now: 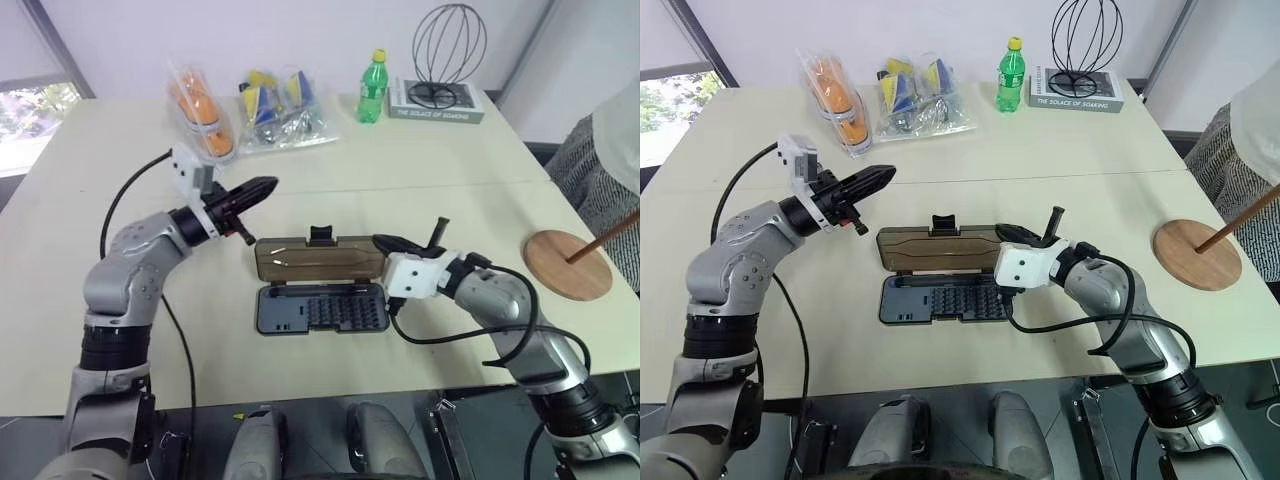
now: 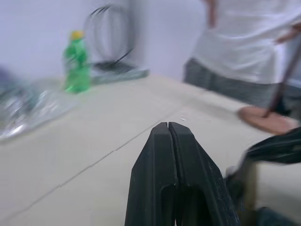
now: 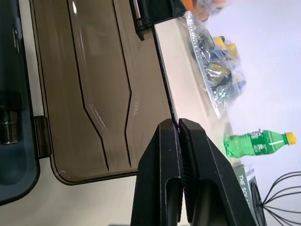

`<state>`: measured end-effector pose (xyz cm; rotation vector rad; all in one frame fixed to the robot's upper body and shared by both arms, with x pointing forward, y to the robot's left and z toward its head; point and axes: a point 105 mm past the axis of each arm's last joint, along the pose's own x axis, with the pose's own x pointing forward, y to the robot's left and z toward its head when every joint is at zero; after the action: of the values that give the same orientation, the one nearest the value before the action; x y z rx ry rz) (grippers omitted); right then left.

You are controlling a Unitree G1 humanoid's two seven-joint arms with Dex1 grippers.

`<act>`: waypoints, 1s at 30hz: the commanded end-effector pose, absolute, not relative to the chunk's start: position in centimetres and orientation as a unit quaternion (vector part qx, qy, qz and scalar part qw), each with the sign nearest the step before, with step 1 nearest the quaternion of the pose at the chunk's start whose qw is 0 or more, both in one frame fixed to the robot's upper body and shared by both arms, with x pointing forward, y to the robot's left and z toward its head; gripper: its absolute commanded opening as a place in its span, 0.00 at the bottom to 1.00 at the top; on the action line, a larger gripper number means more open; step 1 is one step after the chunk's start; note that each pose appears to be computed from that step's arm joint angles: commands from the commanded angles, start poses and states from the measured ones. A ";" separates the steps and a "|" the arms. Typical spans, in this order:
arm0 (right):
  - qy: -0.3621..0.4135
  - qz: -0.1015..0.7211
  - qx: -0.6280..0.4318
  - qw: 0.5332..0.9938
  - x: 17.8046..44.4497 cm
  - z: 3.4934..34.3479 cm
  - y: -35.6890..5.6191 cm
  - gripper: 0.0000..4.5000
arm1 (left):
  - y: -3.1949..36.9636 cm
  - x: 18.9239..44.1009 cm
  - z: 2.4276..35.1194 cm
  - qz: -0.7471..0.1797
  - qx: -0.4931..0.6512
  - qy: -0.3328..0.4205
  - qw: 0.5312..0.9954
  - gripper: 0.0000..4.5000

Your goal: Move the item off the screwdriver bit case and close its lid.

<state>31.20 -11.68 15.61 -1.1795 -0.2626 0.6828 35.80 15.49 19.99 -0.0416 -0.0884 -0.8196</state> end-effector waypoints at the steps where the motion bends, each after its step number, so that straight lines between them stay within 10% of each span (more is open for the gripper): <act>1: -0.147 0.321 -0.543 0.762 31.0 16.4 -10.8 0.00 | 17.4 36.3 18.0 -0.381 -0.003 -0.021 0.924 0.00; 24: -0.140 0.319 -0.540 0.766 31.2 16.6 -11.2 0.00 | 13.8 33.1 11.4 -0.499 0.015 0.064 0.864 0.00; 30: -0.117 0.329 -0.541 0.765 31.1 16.4 -11.6 0.56 | 13.9 33.4 11.5 -0.493 0.017 0.062 0.868 0.00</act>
<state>31.44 -11.63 14.98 -1.1727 -0.2137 0.7281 33.22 14.02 10.42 0.0126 0.1787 -1.0275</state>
